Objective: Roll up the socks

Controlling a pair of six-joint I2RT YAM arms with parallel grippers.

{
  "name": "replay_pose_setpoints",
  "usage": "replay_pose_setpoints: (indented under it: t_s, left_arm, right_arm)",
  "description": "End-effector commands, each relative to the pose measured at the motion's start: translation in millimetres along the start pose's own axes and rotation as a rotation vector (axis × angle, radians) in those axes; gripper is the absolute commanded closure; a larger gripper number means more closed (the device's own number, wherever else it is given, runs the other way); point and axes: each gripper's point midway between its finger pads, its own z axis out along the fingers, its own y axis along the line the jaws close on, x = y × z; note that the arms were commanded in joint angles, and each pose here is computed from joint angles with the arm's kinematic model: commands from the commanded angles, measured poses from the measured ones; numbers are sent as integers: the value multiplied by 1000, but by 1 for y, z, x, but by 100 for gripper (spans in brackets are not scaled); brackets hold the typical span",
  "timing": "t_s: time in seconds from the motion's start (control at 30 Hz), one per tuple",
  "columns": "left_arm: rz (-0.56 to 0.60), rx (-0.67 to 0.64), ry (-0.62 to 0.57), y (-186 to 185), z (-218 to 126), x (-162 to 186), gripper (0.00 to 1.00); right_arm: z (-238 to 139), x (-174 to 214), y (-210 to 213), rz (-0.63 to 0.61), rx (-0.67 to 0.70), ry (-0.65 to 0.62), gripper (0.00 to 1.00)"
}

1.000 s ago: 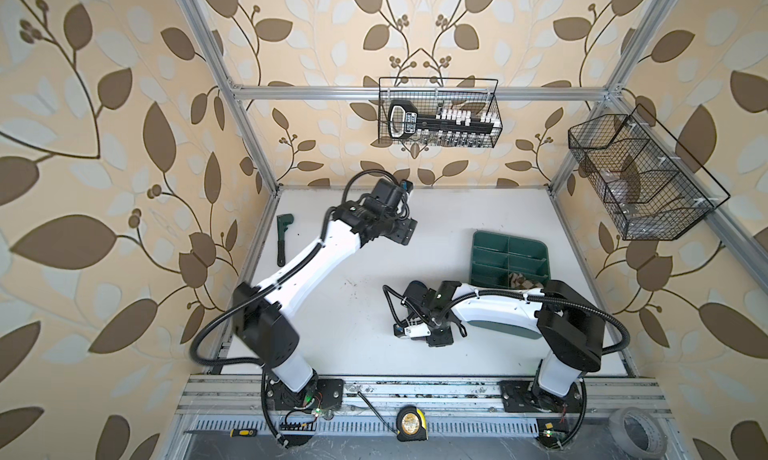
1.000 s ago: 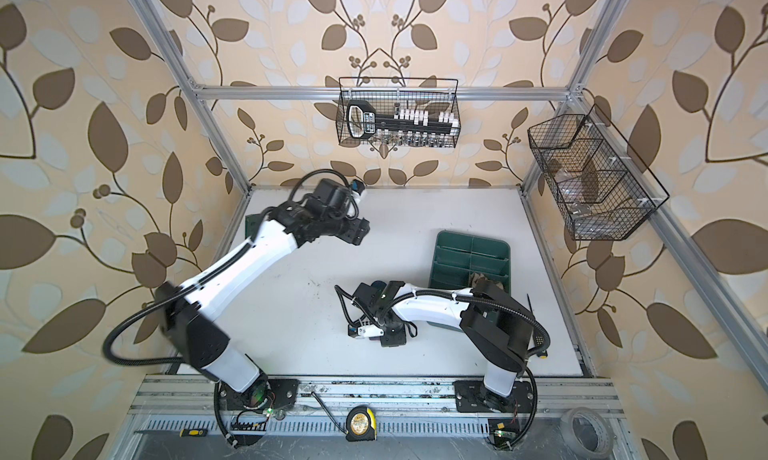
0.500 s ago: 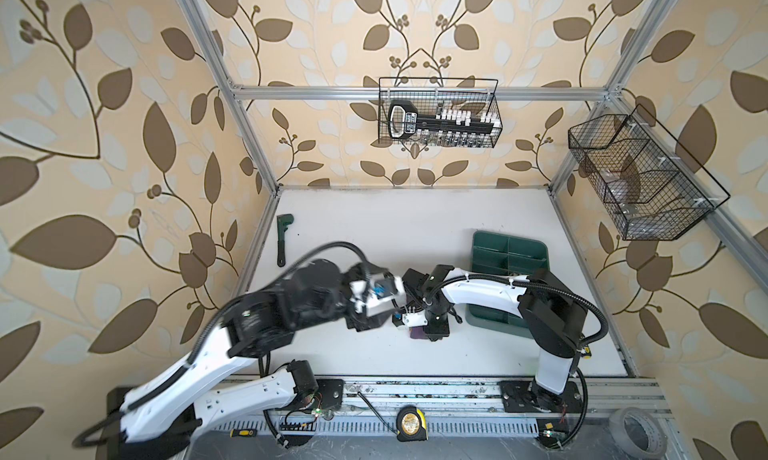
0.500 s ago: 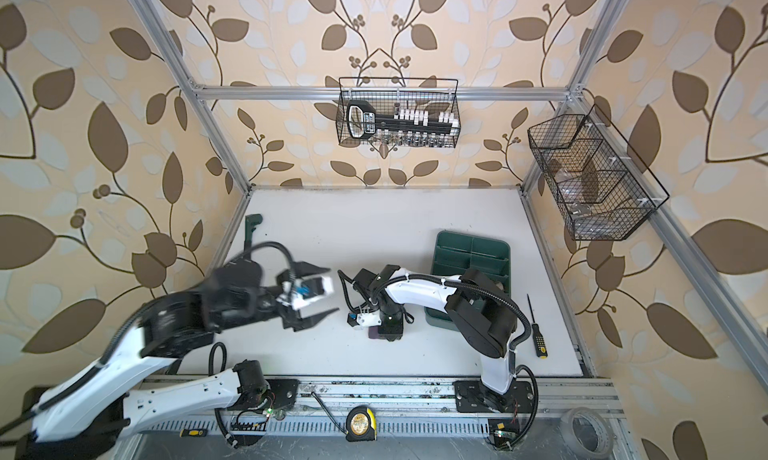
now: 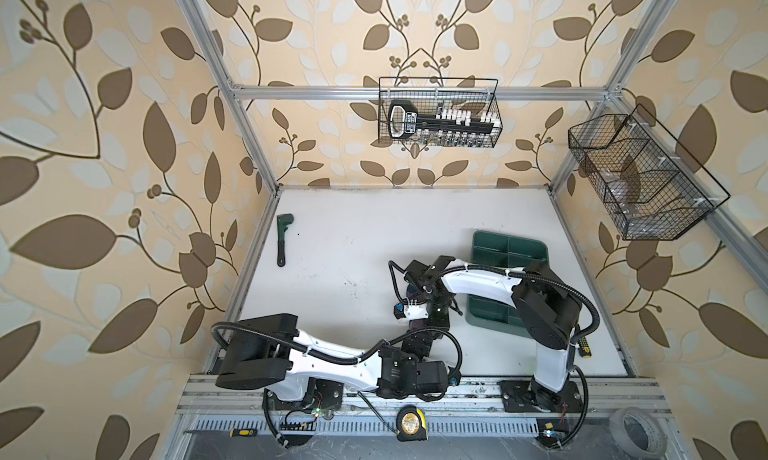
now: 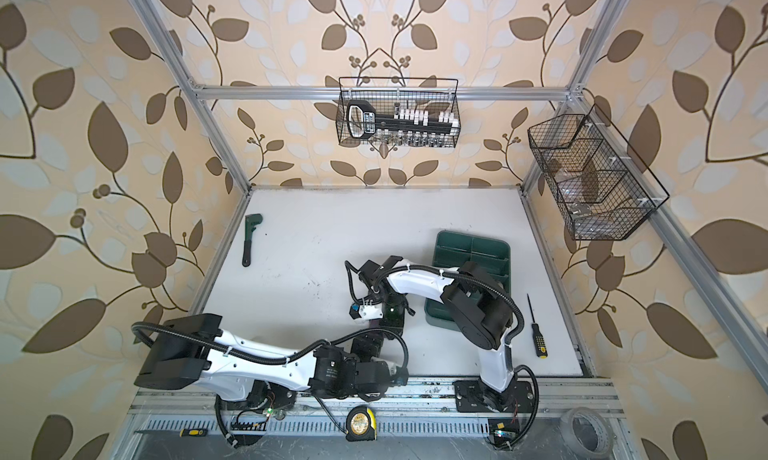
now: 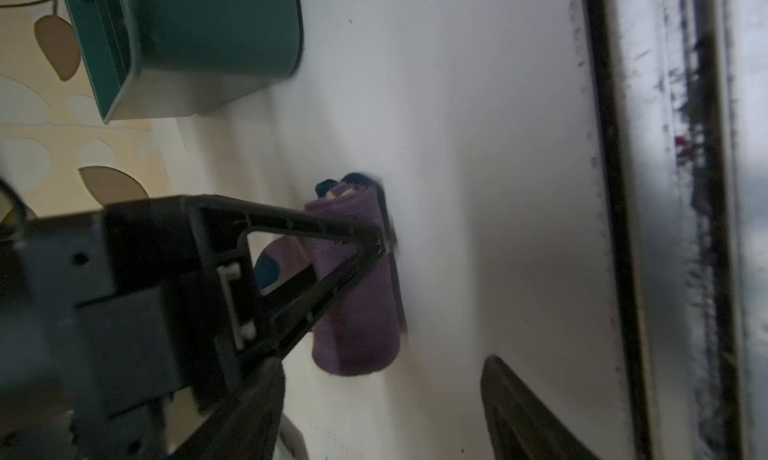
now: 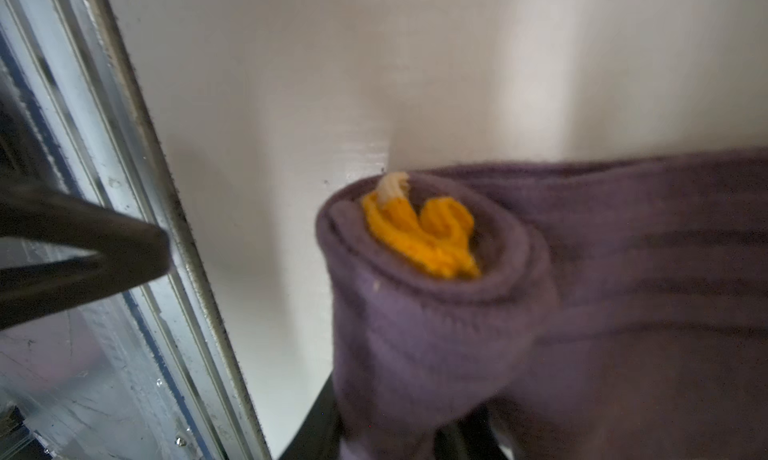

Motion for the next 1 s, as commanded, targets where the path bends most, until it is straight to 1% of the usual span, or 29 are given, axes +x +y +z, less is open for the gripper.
replay_pose_setpoints:
  t_s: [0.0, 0.07, 0.17, 0.23, 0.33, 0.4, 0.5, 0.57, 0.6, 0.67, 0.7, 0.73, 0.77, 0.8, 0.83, 0.97]
  left_arm:
    - [-123, -151, 46, 32, 21, 6, 24]
    - [-144, -152, 111, 31, 35, 21, 26]
    - [-179, -144, 166, 27, 46, 38, 29]
    - [-197, -121, 166, 23, 51, 41, 30]
    - [-219, -73, 126, 17, 55, 32, 39]
    - [-233, -44, 100, 14, 58, 24, 49]
    - [-264, 5, 88, 9, 64, 18, 71]
    - [-266, 42, 106, 5, 68, 19, 87]
    - [-267, 56, 114, 4, 69, 20, 93]
    - [-262, 111, 136, -1, 68, 22, 100]
    - [-260, 131, 145, -3, 67, 24, 100]
    - [-254, 154, 152, -5, 65, 26, 100]
    - [-242, 157, 165, -6, 62, 30, 100]
    - [-236, 156, 172, -6, 60, 33, 100]
    - [-223, 154, 176, -5, 58, 36, 100]
    - [-189, 162, 184, -8, 56, 42, 100]
  right_arm:
    - [45, 18, 2, -21, -53, 97, 68]
    - [42, 17, 2, -27, -49, 86, 68]
    - [37, 15, 3, -32, -42, 67, 68]
    - [33, 13, 3, -36, -35, 51, 68]
    - [25, 8, 3, -43, -18, 17, 68]
    - [20, 3, 3, -48, -13, -10, 68]
    - [12, -4, 5, -53, -6, -57, 68]
    - [7, -7, 4, -50, 7, -85, 68]
    - [5, -8, 3, -46, 15, -93, 67]
    - [0, -7, -3, -30, 56, -107, 66]
    - [-3, -6, -6, -21, 78, -112, 65]
    - [-8, -5, -9, -14, 108, -120, 63]
    - [-15, -1, -16, -3, 169, -121, 60]
    - [-22, 2, -22, 8, 228, -121, 8]
    - [-32, 5, -28, 16, 291, -135, 0]
    - [-81, 14, -44, 60, 475, -244, 0]
